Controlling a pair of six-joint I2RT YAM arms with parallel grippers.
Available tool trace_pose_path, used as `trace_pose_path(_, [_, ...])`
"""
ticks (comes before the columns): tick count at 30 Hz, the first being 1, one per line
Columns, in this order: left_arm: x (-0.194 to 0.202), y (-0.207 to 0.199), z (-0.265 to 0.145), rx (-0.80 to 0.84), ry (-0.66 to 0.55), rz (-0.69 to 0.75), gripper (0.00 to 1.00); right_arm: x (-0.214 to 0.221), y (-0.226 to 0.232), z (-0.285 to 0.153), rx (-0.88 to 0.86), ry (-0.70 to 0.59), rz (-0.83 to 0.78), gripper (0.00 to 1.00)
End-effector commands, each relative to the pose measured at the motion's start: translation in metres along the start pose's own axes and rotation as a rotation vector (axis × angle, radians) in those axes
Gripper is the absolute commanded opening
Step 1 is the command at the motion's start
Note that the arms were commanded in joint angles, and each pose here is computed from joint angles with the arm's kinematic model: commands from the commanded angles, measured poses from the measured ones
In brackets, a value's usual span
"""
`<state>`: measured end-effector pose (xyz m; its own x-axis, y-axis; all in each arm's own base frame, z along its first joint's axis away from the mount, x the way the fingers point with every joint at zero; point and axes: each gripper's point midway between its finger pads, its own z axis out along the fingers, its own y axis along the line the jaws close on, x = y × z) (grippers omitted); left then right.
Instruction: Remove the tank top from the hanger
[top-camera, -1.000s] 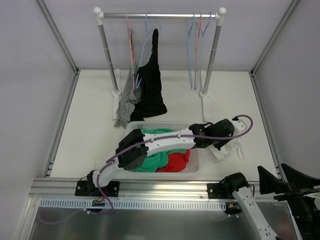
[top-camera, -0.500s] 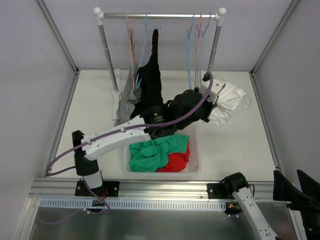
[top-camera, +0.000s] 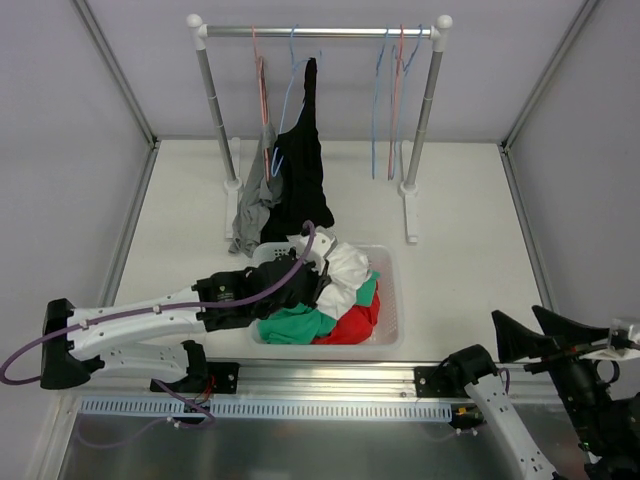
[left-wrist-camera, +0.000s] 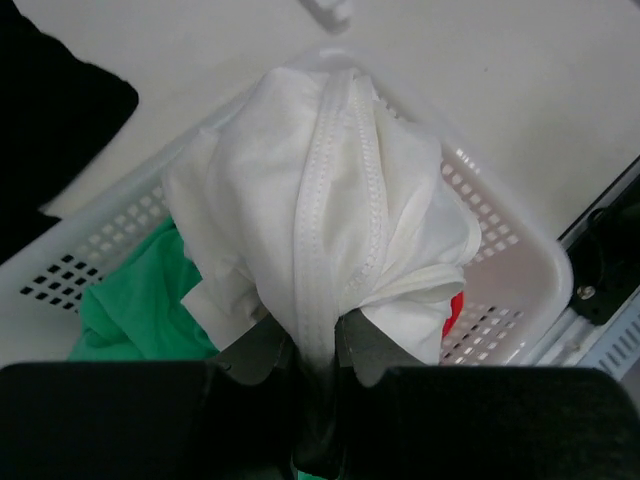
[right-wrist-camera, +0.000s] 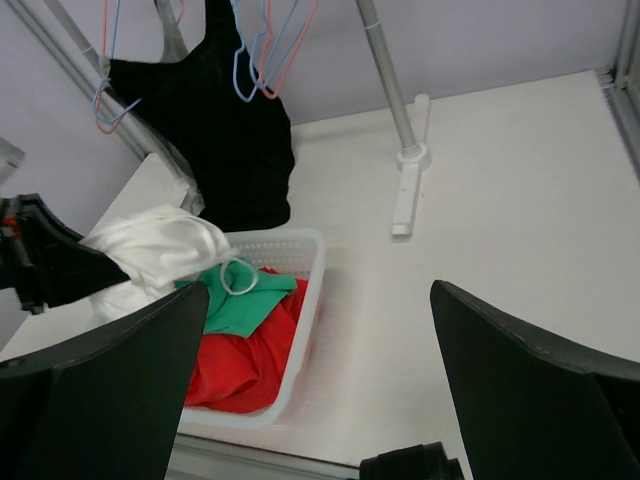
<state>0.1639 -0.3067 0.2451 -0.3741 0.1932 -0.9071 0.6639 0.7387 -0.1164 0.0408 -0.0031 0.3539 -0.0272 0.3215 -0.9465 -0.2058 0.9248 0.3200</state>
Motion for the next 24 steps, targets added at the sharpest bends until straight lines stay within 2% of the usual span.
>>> trace_pose_path(1, [0.029, -0.002, 0.014, 0.024, -0.001, -0.061, 0.0, -0.001, 0.031, 0.027, -0.129, 0.023, 0.056, 1.0])
trace_pose_path(2, [0.05, 0.001, 0.018, 0.02, 0.027, -0.06, 0.0, 0.002, 0.035, 0.032, -0.143, 0.033, 0.061, 1.0])
trace_pose_path(4, [0.06, -0.001, 0.026, 0.035, 0.023, -0.102, 0.0, 0.01, 0.039, 0.042, -0.161, 0.056, 0.075, 1.0])
trace_pose_path(5, [0.08, -0.001, 0.034, 0.03, 0.07, -0.107, 0.0, 0.012, 0.046, 0.043, -0.196, 0.066, 0.078, 0.99])
trace_pose_path(8, [0.098, -0.009, 0.05, 0.054, 0.116, -0.118, 0.0, 0.023, 0.049, 0.051, -0.211, 0.106, 0.088, 0.99])
trace_pose_path(15, [0.187, -0.01, 0.086, -0.041, 0.376, -0.161, 0.0, 0.032, 0.052, 0.05, -0.23, 0.135, 0.091, 1.0])
trace_pose_path(19, [0.21, -0.012, 0.083, -0.046, 0.437, -0.188, 0.13, 0.035, 0.051, 0.048, -0.234, 0.147, 0.081, 0.99])
trace_pose_path(20, [0.205, -0.012, 0.081, -0.045, 0.42, -0.19, 0.23, 0.037, 0.051, 0.048, -0.233, 0.153, 0.079, 0.99])
trace_pose_path(23, [0.195, -0.011, 0.071, -0.038, 0.391, -0.187, 0.36, 0.038, 0.051, 0.049, -0.232, 0.159, 0.079, 0.99])
trace_pose_path(24, [0.18, -0.012, 0.066, -0.027, 0.352, -0.194, 0.47, 0.039, 0.05, 0.05, -0.229, 0.163, 0.077, 0.99])
